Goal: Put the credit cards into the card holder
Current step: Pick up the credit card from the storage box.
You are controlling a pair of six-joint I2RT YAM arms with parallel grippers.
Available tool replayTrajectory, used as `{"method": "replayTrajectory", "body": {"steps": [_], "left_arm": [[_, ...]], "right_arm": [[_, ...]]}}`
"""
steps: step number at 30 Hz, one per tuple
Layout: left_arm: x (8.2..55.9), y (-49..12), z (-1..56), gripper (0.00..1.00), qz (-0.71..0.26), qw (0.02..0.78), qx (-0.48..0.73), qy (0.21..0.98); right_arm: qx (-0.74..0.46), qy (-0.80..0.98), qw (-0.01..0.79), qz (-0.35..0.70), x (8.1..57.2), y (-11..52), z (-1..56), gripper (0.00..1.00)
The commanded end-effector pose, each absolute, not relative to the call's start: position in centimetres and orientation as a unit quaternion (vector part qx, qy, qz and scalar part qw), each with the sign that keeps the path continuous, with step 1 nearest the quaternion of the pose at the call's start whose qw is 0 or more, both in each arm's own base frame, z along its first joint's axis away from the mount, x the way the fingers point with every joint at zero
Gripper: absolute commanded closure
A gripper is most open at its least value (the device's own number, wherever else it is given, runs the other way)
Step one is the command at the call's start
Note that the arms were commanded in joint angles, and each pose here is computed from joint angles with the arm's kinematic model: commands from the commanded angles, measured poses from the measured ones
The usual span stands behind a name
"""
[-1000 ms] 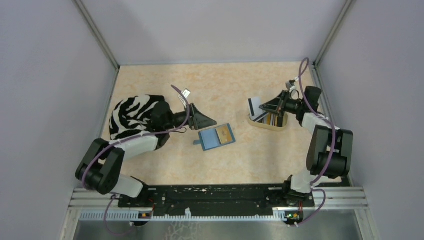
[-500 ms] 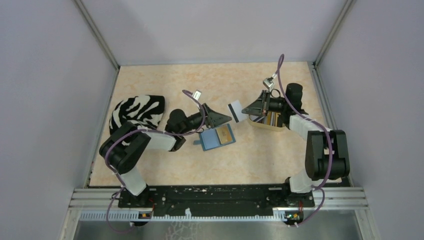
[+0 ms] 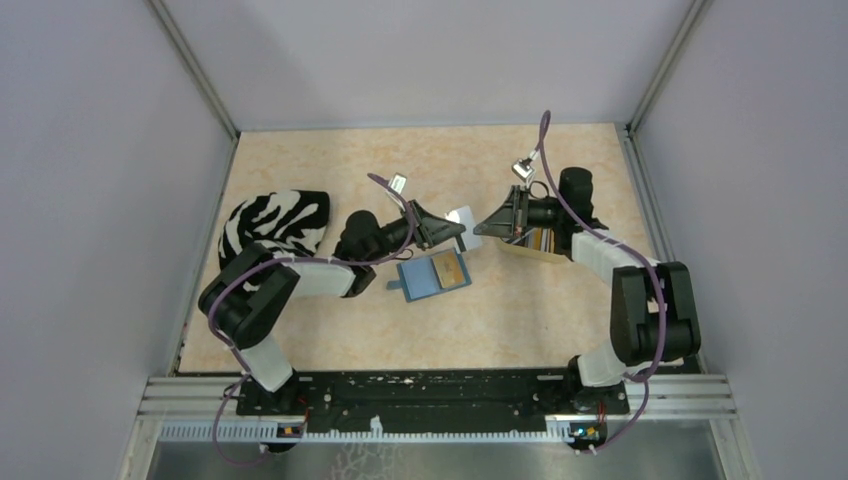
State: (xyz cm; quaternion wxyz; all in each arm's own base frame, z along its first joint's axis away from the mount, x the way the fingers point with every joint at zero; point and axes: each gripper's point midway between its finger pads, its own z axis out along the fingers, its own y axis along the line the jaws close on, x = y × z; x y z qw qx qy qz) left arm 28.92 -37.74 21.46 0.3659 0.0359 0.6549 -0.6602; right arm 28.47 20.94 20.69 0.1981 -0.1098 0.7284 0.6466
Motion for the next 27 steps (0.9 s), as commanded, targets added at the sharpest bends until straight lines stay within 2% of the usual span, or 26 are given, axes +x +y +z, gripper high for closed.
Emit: {"method": "replayTrajectory", "body": {"steps": [1,2,3,6,7,9,10,14,17,23,27], "left_arm": [[29.0,-37.9,23.3,1.00,-0.652,0.394,0.063,0.645],[28.7,-37.8,23.3,1.00,-0.647,0.400,0.077,0.645],[28.3,-37.7,23.4,1.00,-0.641,0.411,0.102,0.640],[26.3,-37.2,23.0,1.00,-0.621,0.438,0.190,0.622],[25.5,-36.8,22.6,1.00,-0.611,0.447,0.221,0.614],[23.9,-36.2,21.9,1.00,-0.603,0.450,0.262,0.604],[23.3,-35.9,21.7,1.00,-0.600,0.452,0.278,0.599],[21.3,-35.0,20.9,1.00,-0.596,0.450,0.317,0.584],[20.3,-34.7,20.9,1.00,-0.608,0.443,0.322,0.575],[19.0,-35.1,21.3,1.00,-0.623,0.437,0.337,0.555],[18.4,-35.3,21.5,1.00,-0.631,0.431,0.343,0.547]], "right_arm": [[-0.175,0.713,0.247,0.632,28.0,21.2,22.8,1.00],[-0.190,0.710,0.256,0.627,27.9,21.1,23.0,0.99],[-0.212,0.704,0.267,0.623,27.7,21.0,23.2,0.89],[-0.277,0.688,0.303,0.598,26.8,20.7,23.7,0.47],[-0.298,0.682,0.319,0.586,26.4,20.7,23.7,0.38],[-0.345,0.655,0.353,0.572,25.3,20.8,24.1,0.25],[-0.365,0.640,0.366,0.569,24.7,21.1,24.3,0.22],[-0.460,0.559,0.424,0.544,21.3,22.6,24.3,0.19],[-0.491,0.536,0.438,0.529,20.4,23.2,24.0,0.21],[-0.452,0.588,0.431,0.514,22.6,23.6,23.0,0.42],[-0.446,0.594,0.424,0.518,22.7,23.9,22.6,0.44]]}}
